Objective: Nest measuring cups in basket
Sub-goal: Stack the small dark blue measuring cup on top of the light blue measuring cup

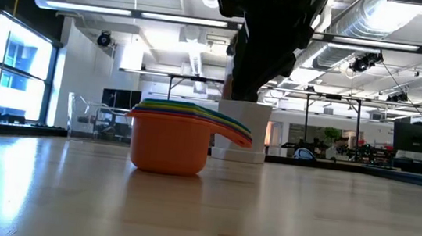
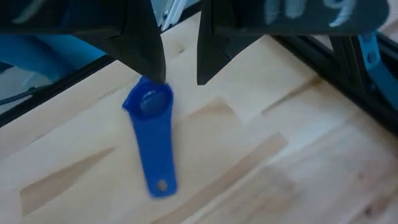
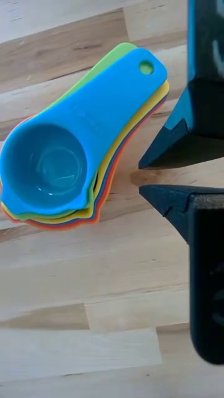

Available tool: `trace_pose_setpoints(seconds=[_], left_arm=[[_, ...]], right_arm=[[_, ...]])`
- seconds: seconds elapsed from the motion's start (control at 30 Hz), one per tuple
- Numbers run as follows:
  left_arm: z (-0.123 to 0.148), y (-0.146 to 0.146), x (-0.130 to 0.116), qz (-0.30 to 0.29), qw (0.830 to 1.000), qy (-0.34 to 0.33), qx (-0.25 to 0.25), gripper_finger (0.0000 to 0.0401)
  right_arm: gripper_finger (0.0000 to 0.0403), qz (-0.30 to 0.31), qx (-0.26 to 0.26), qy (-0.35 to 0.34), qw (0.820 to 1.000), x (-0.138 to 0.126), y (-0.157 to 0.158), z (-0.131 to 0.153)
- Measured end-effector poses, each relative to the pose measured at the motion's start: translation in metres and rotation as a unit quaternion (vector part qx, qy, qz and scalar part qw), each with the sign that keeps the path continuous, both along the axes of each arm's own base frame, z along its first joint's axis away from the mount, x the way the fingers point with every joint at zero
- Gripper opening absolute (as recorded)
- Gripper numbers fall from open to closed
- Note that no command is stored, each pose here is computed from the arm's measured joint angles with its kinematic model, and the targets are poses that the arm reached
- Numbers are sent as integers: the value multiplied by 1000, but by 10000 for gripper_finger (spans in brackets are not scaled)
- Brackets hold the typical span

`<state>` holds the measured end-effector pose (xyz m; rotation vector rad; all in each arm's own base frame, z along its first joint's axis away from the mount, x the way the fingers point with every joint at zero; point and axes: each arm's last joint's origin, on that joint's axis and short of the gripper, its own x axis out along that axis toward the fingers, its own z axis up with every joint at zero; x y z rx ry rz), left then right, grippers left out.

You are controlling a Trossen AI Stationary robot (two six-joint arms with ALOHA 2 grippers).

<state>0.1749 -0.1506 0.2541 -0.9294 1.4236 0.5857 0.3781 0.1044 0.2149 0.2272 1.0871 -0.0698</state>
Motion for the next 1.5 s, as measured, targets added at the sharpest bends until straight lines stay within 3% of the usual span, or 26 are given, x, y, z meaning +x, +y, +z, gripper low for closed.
trace_pose_setpoints(seconds=[0.57, 1.5], left_arm=[[-49, -55, 16, 1, 1000, 10, -19, 81], [-112, -76, 25, 62, 993, 101, 28, 81]], right_arm=[[41, -2, 4, 0, 1000, 0, 0, 0], [41, -2, 4, 1, 1000, 0, 0, 0]])
